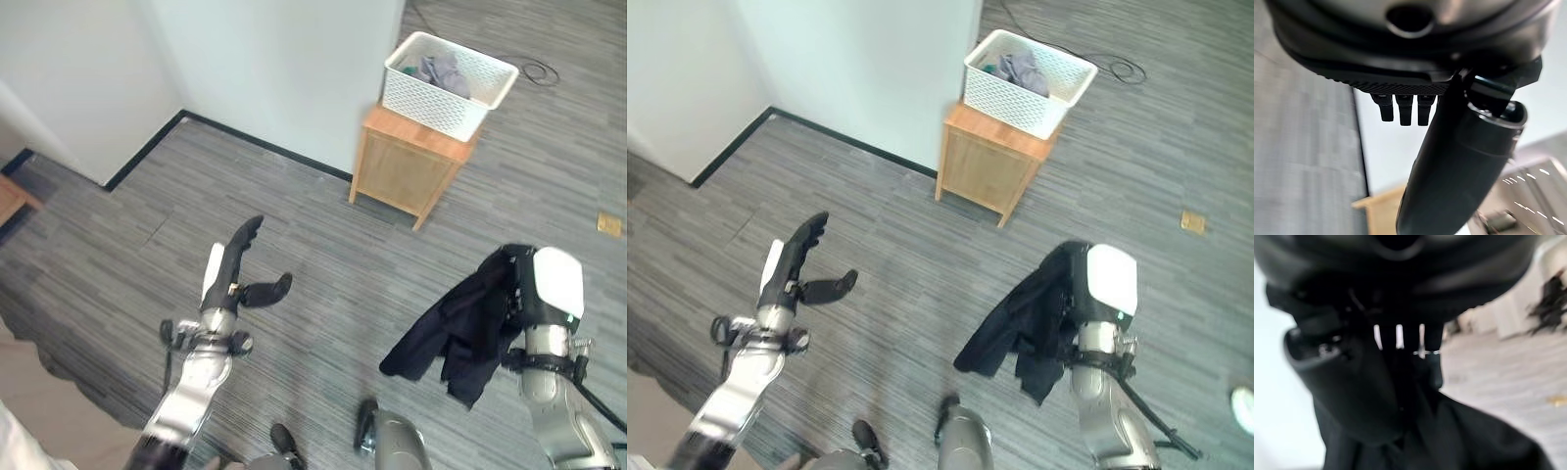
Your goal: Pick up bed clothes into laundry basket.
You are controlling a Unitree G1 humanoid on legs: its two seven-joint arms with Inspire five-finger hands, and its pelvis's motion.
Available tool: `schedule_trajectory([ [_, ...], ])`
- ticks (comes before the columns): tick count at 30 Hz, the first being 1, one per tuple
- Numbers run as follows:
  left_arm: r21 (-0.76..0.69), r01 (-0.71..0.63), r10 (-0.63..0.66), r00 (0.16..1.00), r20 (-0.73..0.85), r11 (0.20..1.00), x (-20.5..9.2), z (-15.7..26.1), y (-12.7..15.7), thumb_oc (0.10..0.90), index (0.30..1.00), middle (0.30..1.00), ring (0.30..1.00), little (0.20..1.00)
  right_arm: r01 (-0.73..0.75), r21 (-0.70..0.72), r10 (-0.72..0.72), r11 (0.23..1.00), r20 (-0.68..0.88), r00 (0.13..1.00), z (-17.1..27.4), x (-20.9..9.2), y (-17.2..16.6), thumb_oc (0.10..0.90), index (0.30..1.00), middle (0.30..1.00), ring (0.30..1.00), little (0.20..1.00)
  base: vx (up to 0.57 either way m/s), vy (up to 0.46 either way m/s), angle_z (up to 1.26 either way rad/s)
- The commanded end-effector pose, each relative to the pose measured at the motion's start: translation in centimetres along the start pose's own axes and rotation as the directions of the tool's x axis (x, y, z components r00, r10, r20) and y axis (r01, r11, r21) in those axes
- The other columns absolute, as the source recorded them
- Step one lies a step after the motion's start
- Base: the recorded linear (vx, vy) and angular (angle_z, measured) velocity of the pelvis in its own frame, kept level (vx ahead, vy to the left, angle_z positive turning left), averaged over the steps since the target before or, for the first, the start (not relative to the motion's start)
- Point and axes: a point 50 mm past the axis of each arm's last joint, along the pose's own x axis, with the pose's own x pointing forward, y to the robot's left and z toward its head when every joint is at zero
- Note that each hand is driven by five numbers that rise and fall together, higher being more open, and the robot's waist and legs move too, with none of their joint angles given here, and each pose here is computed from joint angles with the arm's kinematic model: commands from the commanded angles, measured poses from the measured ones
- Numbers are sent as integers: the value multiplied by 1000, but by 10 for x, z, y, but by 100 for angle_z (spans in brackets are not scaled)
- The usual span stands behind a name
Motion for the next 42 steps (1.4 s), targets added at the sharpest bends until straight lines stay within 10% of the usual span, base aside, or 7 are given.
schedule_trajectory([
  [1, 9, -69, 63, 949, 310, 998, 24, 62, 20, 800, 900, 900, 900, 900, 256, 59, -262, 965, 149, 953, 32, 42, -52, 400, 300, 300, 300, 300, -112, -143, -76],
  [16, 1, -122, 118, 967, 226, 993, 34, 43, 18, 800, 900, 900, 900, 900, 424, 16, -393, 906, 406, 825, 87, 84, -125, 400, 300, 300, 300, 300, 82, -100, -80],
  [24, 71, -113, 96, 974, 204, 991, 36, 39, 20, 800, 900, 900, 900, 900, 352, -38, -309, 935, 399, 863, 86, 81, -103, 400, 300, 300, 300, 300, 527, 191, -41],
  [42, 32, -89, 74, 939, 336, 996, 47, 67, 2, 800, 900, 900, 900, 900, 777, 127, -565, 617, 758, 325, 187, 57, -218, 400, 300, 300, 300, 300, 241, -93, 50],
])
